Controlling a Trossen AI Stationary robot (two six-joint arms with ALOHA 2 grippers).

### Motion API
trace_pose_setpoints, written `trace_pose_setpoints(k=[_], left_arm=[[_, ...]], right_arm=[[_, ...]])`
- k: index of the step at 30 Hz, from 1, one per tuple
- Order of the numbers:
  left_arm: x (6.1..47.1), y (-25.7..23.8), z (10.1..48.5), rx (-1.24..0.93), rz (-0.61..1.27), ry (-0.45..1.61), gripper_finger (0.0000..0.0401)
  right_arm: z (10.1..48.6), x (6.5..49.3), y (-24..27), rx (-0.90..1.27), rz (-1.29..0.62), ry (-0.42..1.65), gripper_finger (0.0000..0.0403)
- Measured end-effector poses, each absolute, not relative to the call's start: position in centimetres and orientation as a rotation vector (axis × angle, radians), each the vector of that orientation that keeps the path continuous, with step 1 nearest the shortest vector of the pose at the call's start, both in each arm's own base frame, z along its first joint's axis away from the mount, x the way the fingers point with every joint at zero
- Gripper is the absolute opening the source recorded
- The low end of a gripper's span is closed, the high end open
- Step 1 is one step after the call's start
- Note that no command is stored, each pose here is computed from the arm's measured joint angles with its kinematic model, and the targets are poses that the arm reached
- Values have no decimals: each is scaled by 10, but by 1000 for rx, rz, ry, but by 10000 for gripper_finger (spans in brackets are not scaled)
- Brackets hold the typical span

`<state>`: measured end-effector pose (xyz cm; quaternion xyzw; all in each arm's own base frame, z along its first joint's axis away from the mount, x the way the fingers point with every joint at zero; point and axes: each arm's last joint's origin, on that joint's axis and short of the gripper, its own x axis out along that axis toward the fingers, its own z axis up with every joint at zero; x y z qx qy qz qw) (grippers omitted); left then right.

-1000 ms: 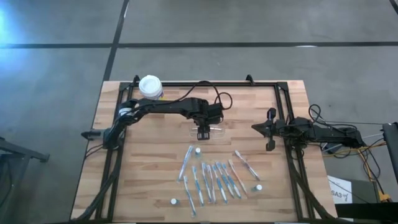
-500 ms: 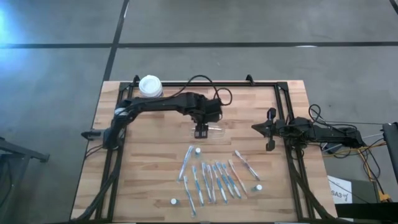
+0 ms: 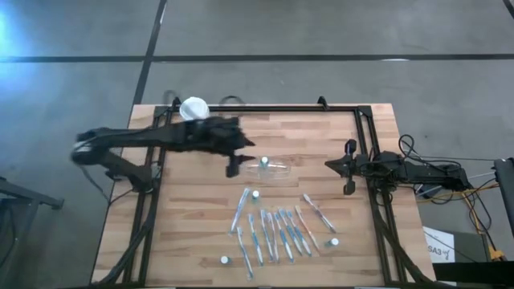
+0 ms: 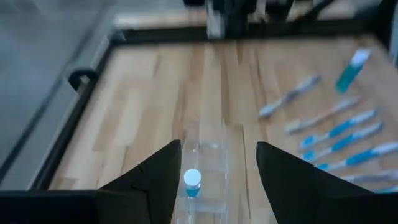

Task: Pick & Place toothbrushing station
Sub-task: Put the blue mouthwash bottle into the middle section of the transparent organizer

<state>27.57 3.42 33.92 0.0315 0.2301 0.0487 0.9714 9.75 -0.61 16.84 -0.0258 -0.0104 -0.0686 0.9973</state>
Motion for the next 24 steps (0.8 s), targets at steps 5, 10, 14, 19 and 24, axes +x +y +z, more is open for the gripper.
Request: trace_pose_setpoints(k=[5,10,14,19,24], left_arm=[[223,29,326,11,178,266,205],[187,25,307,-3,176,193,182],[171,22,297,7,144,124,123],[163,21,292,-9,141,83,17],[161,20,280,5,120,100,12]], right_arm=[[169,97,-6,-51,-137,-32,8],[171,97,-6,-50,-138,-45,8],[171,97,-6,-33,-139,-47,8],[171,97,-6,-31,-140,-46,8],[171,97,-6,-33,-139,-46,8]])
